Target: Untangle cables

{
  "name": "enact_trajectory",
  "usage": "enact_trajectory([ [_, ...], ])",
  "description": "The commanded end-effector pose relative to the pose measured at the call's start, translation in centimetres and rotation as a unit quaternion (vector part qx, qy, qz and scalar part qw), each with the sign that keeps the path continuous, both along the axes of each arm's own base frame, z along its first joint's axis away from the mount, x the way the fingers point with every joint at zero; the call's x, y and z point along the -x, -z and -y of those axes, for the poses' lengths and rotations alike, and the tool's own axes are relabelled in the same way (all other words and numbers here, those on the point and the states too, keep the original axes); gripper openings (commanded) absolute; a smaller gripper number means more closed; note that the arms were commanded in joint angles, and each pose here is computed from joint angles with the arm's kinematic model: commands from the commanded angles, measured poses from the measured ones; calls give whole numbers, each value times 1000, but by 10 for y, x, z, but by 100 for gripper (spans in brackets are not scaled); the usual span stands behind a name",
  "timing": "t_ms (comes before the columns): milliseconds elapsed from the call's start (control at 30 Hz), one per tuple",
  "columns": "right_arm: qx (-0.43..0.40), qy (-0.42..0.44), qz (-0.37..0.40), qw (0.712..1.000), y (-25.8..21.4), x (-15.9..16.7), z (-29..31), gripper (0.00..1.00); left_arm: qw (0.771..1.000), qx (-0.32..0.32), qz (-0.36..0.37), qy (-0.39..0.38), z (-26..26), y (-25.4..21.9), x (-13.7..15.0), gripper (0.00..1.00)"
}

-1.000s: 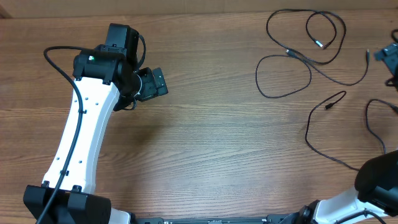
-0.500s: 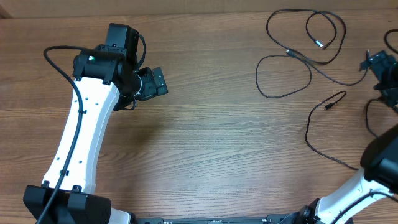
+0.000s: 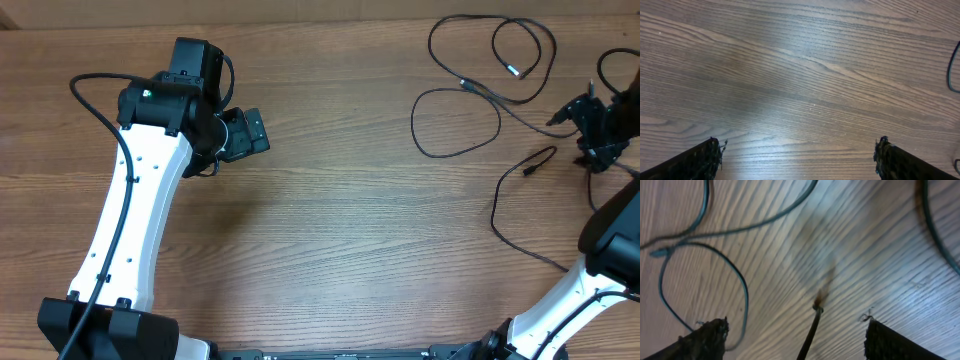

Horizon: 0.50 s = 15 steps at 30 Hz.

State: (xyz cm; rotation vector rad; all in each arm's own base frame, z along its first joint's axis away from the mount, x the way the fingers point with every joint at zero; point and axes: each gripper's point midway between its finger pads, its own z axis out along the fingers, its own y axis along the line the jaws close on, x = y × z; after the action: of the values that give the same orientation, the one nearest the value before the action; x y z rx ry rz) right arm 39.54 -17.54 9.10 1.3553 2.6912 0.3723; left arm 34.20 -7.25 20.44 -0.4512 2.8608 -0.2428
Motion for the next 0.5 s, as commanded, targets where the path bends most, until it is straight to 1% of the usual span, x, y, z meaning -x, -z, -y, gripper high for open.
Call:
enact_trajectory([
  [0, -20, -2, -18, 1000, 12, 8, -11, 87, 1000, -8, -2, 10, -1, 4, -1, 100],
  [67, -22, 0, -20, 1000, 18, 9, -12, 86, 1000, -9, -3, 10, -1, 4, -1, 100],
  [133, -18, 0, -21, 1000, 23, 10, -11, 81, 1000, -9, -4, 10, -1, 4, 0, 100],
  [267, -4, 2, -19, 1000, 27, 9, -6, 60, 1000, -10, -9, 10, -2, 5, 2, 99],
  [400, 1, 3, -17, 1000, 26, 7, -3, 35, 1000, -10, -10, 10, -2, 5, 3, 100],
  [467, 2, 3, -17, 1000, 26, 7, -3, 29, 1000, -10, -10, 10, -2, 5, 2, 100],
])
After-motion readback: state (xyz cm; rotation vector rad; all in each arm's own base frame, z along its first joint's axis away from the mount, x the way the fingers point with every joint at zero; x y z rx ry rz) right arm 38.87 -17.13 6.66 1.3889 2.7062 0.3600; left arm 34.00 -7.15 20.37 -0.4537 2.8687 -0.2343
